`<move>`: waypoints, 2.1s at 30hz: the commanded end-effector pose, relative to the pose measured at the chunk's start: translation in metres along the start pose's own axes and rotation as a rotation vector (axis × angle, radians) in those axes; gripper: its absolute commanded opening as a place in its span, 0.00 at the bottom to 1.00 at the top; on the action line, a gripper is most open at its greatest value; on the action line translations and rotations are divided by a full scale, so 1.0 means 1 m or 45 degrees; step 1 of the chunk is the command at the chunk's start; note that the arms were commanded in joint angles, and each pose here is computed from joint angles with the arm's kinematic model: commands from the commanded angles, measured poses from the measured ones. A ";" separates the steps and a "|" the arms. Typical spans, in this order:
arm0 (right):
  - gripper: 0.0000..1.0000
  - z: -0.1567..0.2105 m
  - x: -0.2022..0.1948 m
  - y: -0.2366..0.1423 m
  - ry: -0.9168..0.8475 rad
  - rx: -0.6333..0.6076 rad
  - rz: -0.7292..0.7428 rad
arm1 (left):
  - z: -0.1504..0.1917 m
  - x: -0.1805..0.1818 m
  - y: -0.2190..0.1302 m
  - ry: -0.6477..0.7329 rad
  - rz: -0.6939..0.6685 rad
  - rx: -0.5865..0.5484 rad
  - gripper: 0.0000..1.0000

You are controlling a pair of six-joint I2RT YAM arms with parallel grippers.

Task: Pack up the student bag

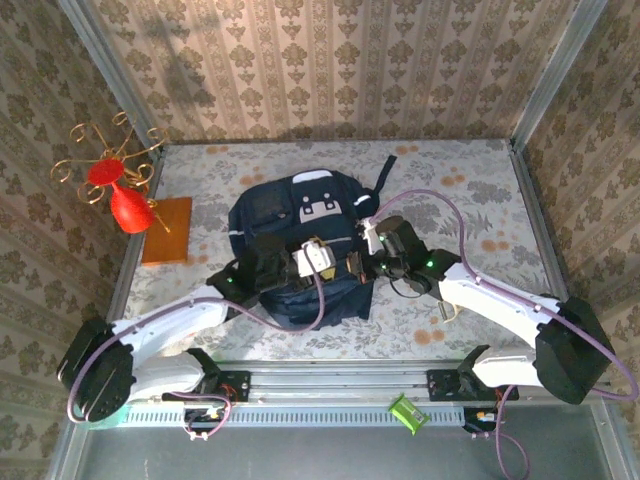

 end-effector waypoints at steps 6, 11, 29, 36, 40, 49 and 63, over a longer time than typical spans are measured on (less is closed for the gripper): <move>0.00 -0.015 0.021 -0.012 -0.097 -0.126 -0.097 | 0.009 0.001 0.018 0.089 0.025 0.153 0.40; 0.00 -0.011 0.007 -0.011 -0.074 -0.095 -0.005 | 0.020 0.004 0.004 0.080 0.043 0.156 0.15; 0.00 -0.010 -0.094 -0.004 0.150 0.135 0.632 | 0.019 0.006 -0.032 0.102 0.181 -0.190 0.00; 0.00 -0.025 -0.121 0.022 0.279 0.146 0.611 | 0.013 0.007 -0.031 0.103 0.292 -0.267 0.00; 0.00 -0.024 -0.139 0.001 0.309 0.104 0.692 | 0.008 0.012 -0.018 0.118 0.326 -0.272 0.00; 0.00 0.005 -0.185 -0.038 0.423 0.054 0.845 | 0.003 0.011 0.022 0.108 0.453 -0.277 0.00; 0.41 0.004 -0.217 -0.076 0.430 0.097 1.010 | -0.006 0.023 0.036 -0.139 0.262 -0.335 0.46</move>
Point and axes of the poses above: each hand's point on the last joint's axis, 136 mm out from that joint toward the fingers, its own y axis out along the fingers, its own x axis along the line the jaws close on, z = x × y, the point moved 4 cm from there along -y, back along the fingers, and after that the axes turned 10 degrees about -y, right-handed, at the moved point
